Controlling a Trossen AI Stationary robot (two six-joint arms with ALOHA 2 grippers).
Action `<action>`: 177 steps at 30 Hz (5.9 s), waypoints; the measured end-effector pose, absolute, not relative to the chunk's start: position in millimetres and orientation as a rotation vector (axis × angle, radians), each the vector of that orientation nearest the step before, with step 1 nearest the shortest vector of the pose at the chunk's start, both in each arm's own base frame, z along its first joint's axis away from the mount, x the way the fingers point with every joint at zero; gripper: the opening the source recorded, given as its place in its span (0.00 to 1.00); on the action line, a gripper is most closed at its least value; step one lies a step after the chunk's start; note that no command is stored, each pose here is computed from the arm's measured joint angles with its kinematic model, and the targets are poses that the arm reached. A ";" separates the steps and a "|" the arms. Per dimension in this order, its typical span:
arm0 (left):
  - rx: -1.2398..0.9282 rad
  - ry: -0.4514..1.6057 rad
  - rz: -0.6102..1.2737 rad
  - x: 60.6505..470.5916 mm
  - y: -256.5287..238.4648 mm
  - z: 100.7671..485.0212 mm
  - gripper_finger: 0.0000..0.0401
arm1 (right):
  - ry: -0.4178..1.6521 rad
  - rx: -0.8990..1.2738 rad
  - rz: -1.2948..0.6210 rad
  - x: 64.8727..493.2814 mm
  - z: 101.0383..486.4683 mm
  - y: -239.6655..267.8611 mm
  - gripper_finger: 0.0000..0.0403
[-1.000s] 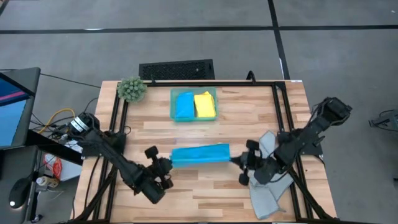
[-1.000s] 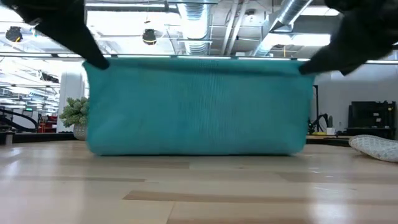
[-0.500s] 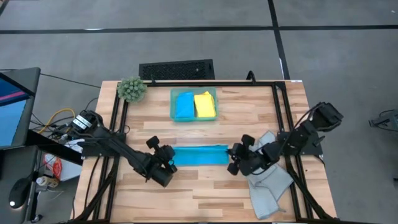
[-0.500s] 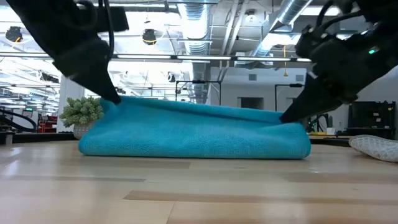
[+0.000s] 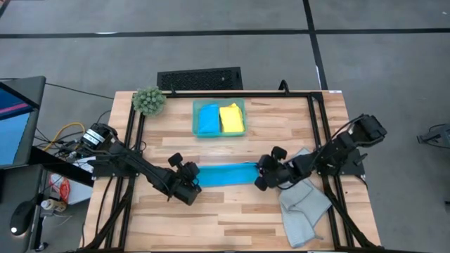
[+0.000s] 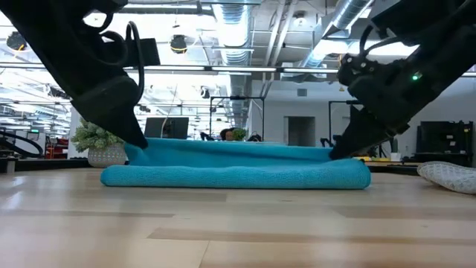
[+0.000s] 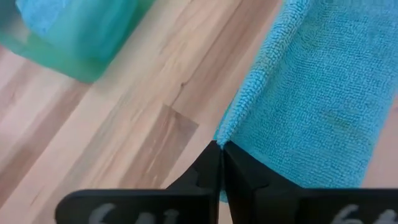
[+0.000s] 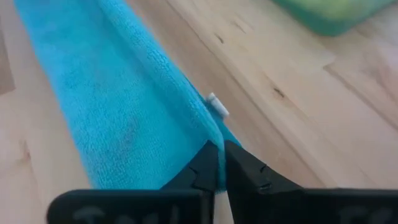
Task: Fold microfiber towels
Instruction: Fold the blue microfiber towel
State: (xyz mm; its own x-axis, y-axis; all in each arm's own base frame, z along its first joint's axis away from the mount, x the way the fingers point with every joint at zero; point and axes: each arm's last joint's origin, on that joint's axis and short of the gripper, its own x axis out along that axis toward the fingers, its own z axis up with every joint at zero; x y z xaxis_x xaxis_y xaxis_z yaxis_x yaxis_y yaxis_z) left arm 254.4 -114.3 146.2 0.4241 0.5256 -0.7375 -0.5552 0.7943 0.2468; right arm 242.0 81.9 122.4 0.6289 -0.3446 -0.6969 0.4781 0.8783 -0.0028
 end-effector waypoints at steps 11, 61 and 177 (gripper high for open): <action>-0.057 0.929 0.678 255.6 -111.0 145.6 0.27 | 0.768 0.217 -0.499 245.2 121.8 71.1 0.30; -0.173 0.754 0.476 323.0 -126.4 102.3 0.55 | 0.824 0.749 -0.559 252.3 106.7 69.5 0.54; -0.362 0.693 0.492 277.6 -151.7 104.3 0.55 | 0.650 0.643 -0.075 413.5 146.3 88.2 0.34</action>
